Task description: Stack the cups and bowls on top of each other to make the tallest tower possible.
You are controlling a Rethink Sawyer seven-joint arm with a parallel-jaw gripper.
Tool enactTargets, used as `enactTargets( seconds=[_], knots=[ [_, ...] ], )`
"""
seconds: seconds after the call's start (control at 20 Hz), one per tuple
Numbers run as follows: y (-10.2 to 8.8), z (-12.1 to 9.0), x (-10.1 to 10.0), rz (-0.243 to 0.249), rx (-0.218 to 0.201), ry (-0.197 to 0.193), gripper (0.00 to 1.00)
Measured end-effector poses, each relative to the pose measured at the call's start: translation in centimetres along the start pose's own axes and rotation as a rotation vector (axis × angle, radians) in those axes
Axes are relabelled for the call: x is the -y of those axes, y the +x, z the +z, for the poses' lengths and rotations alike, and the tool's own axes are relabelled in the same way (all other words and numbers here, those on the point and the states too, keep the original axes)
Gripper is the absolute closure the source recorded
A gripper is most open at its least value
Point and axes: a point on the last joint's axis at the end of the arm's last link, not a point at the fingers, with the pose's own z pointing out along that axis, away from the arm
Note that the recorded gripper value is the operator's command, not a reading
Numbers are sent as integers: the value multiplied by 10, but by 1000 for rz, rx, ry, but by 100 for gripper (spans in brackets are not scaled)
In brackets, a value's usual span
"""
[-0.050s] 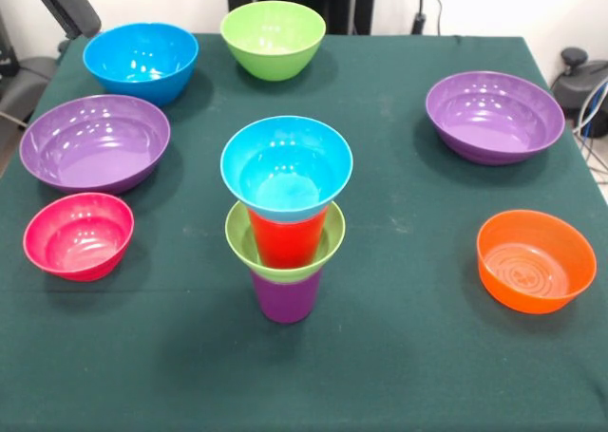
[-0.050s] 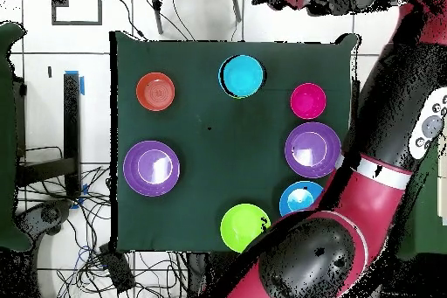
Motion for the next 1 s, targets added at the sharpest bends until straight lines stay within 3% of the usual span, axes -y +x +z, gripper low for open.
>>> enactTargets(
  seconds=[0.4, 0.55, 1.0],
  knots=[
    [-9, 4, -5, 10, 2, 16, 0],
    [-14, 8, -9, 38, -4, 23, 0],
    [-42, 29, -36, 200, 16, 44, 0]
  ],
)
